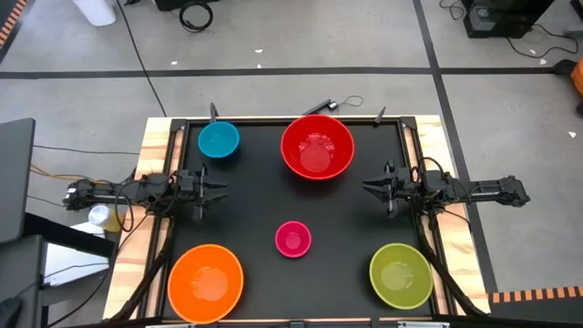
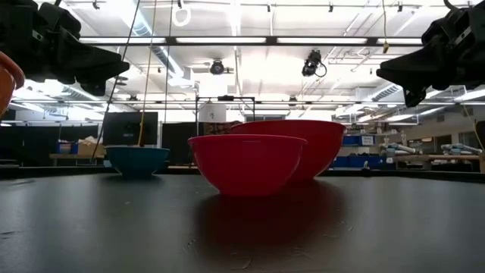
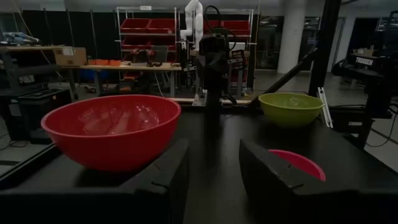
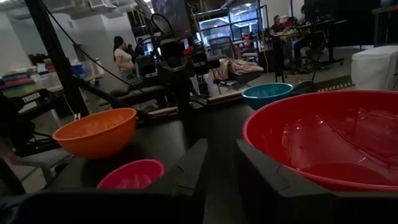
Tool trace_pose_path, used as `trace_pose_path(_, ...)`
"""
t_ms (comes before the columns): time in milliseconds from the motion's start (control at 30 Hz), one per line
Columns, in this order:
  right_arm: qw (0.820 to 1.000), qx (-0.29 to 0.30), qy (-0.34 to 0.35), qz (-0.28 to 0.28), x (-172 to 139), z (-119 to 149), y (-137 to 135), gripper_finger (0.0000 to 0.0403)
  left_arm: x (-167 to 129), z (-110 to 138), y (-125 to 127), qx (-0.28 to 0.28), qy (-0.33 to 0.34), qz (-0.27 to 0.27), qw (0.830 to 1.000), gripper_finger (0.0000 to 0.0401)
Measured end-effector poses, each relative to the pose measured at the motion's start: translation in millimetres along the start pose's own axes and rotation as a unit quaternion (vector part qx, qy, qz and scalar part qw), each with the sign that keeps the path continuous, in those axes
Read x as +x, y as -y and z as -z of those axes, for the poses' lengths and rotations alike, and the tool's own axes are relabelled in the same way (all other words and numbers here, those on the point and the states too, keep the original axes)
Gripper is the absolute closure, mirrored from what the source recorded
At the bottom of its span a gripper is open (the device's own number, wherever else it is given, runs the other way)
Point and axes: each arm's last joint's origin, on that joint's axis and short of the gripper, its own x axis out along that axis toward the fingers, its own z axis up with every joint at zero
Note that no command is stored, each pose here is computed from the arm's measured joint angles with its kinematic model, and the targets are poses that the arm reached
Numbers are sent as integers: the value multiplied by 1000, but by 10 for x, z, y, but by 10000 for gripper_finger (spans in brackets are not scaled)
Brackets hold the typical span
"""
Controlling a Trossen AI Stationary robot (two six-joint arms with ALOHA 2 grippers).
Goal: Nest bowls inside each other
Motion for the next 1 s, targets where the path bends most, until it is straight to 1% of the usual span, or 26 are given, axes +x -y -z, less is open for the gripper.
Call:
trace_pose_path(200, 1000, 0, 0, 0, 0, 1, 0, 316, 0, 0, 0, 0, 0, 0, 1000, 259)
trace_pose_path(267, 1000, -1, 0, 1, 0, 0, 0, 316, 0, -9, 0, -8, 5, 0, 1000, 259)
trace_pose_path(400, 999, -15, 9, 34, -1, -9, 19, 316, -5, -96, -1, -32, 49, 1, 998, 259)
trace_pose_path(500, 999, -16, 10, 39, -1, -9, 22, 316, -10, -134, -1, -58, 69, 3, 996, 259)
trace_pose_path(600, 999, -16, 10, 38, -1, -9, 22, 316, -8, -126, -1, -73, 65, 4, 995, 259)
trace_pose_path(733, 999, -16, 12, 38, -1, -13, 21, 316, -5, -105, -2, -60, 54, 2, 997, 259)
trace_pose_path(800, 998, -12, 28, 46, -2, -42, 22, 316, -5, -100, -2, -59, 51, 1, 997, 259)
trace_pose_path(833, 998, 8, 48, 51, -4, -76, 20, 316, -3, -91, -2, -61, 47, 1, 997, 259)
trace_pose_path(900, 991, 83, 93, 56, -14, -151, 18, 316, 5, -61, -1, -60, 31, 0, 998, 259)
trace_pose_path(933, 986, 109, 110, 65, -20, -177, 22, 316, 14, -37, 0, -59, 18, -1, 998, 259)
trace_pose_path(1000, 981, 118, 124, 86, -22, -192, 36, 316, 39, 5, 1, -59, -6, -4, 998, 259)
